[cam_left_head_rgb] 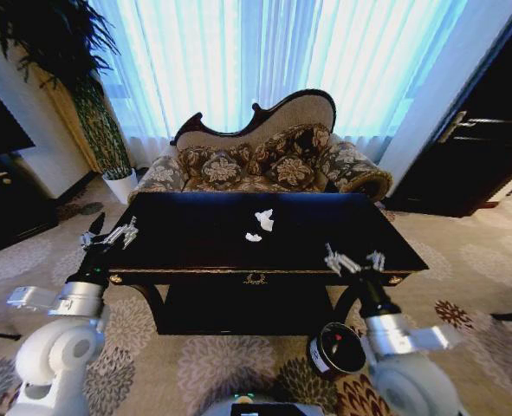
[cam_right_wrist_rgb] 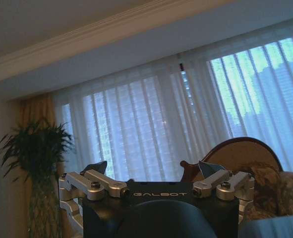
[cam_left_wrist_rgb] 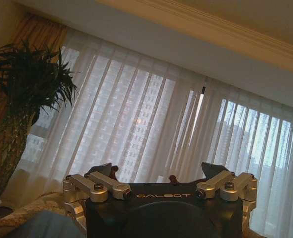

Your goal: Move to the front of the table and place the trash on the table into the trash bin.

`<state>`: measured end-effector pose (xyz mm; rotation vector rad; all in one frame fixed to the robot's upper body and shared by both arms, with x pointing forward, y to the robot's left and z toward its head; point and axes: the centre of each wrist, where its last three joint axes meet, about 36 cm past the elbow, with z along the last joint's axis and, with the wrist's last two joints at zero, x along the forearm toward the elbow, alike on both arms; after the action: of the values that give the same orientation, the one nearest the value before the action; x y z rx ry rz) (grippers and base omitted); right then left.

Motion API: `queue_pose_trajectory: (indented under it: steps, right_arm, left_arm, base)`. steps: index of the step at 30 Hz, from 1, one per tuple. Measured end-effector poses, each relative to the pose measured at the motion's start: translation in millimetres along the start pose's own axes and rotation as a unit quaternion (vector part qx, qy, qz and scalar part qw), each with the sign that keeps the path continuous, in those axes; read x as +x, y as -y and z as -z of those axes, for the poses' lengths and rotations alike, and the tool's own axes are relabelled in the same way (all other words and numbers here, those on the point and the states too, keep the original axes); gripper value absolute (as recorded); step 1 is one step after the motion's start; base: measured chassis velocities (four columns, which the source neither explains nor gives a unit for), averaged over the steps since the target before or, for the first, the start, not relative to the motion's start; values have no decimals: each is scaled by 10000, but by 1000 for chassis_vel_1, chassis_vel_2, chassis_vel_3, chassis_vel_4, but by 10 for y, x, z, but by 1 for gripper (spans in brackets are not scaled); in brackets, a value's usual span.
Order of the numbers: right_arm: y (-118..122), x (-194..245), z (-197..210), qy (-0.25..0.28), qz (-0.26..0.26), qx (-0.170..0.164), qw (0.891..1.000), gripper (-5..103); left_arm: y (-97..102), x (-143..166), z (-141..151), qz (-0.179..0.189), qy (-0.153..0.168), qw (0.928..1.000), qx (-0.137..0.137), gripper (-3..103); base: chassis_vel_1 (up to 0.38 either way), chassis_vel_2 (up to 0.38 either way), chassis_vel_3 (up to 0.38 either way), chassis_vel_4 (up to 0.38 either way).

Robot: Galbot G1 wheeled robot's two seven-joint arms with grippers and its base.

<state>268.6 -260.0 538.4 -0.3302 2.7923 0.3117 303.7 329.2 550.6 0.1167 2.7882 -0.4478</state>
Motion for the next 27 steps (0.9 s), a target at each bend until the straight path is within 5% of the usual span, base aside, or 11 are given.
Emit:
queue_pose_trajectory:
  steps: [4,13,27]
  right_arm:
    - [155,-124,-109,-141,66,281,9995,100]
    - [432,-595,-190,-581,140,1499,9869,100]
    - [869,-1272,223,-1741,332,1907,9655,100]
  left_arm:
    - [28,-13,-23,-40,-22,10000,5,100]
    - [-8,-71,-99,3,-92,10000,-19,100]
    - [-71,-292,-387,-47,-303,9995,55,100]
  base:
    - [0,0,0,0]
    - [0,0,0,0]
    - [0,0,0,0]
